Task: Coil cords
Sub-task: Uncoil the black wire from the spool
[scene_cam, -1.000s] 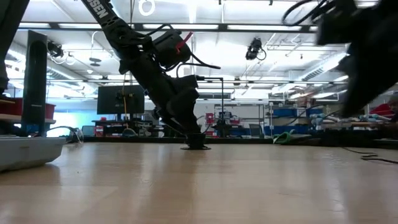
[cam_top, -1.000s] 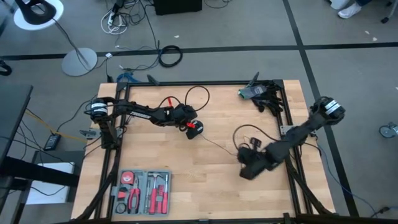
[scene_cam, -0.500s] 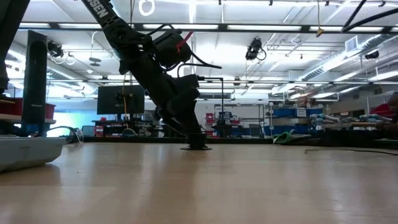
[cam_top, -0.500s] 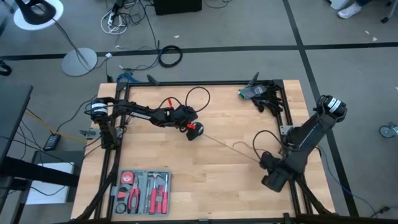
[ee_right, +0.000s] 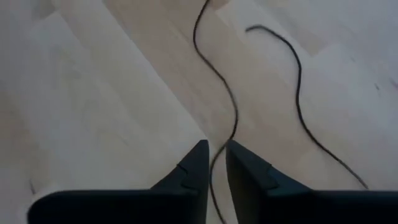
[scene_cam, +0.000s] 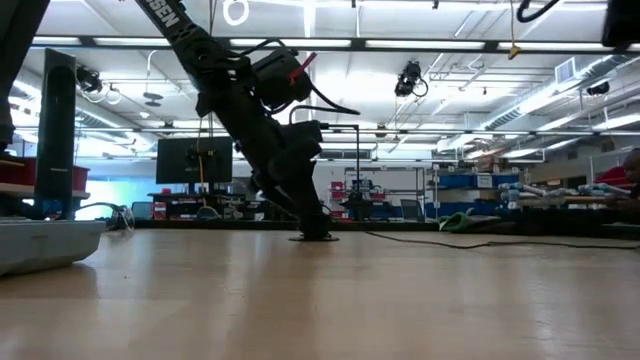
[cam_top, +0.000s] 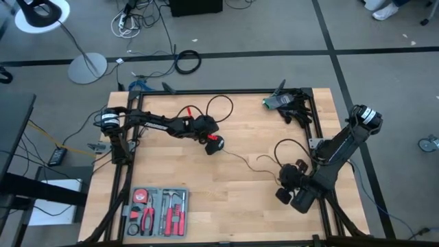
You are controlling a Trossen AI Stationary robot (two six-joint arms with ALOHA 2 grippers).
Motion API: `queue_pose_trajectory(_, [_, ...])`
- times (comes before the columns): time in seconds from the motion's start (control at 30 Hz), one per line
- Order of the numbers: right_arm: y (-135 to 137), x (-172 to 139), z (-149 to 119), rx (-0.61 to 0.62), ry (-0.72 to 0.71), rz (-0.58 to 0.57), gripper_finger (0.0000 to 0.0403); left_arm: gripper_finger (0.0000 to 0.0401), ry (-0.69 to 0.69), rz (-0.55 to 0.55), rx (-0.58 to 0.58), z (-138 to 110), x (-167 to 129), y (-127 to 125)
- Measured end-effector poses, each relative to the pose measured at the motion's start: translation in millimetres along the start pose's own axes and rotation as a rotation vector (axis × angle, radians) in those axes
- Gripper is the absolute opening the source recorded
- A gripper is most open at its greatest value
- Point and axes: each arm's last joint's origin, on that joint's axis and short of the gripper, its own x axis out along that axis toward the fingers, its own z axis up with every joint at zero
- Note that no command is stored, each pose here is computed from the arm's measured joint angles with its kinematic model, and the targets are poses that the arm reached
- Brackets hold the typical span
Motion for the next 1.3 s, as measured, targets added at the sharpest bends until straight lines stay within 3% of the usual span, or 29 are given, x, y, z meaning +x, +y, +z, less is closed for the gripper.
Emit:
queue_pose_trajectory(0.3, [-1,7,11,-0.062,-0.013,-0.025,0.0075,0.0300,0.067,0.000,0.035,17,-13,-5])
queue_pose_trajectory(0.53, [-1,10,19,-0.100,-0.092,-0.046,0.0074,0.0300,0.051,-0.153,0.054,24,-15,-12])
queue_pose_trajectory(0.67, [-2,11,22,-0.107,-0.128,-0.058,0.0075,0.0300,0.027,-0.157,0.055,27,-15,-11])
queue_pose_trajectory(0.93, [-2,13,26,-0.102,-0.130,-0.067,0.0075,0.0300,-0.045,-0.087,0.022,36,-15,5])
queue_pose_trajectory(1.13, [-4,18,22,-0.095,-0.135,-0.058,0.0074,0.0300,-0.012,0.067,-0.005,34,-14,22])
queue_pose_trajectory(1.3, [-7,28,16,-0.082,-0.141,-0.041,0.0074,0.0300,0.039,0.106,-0.010,29,-14,28])
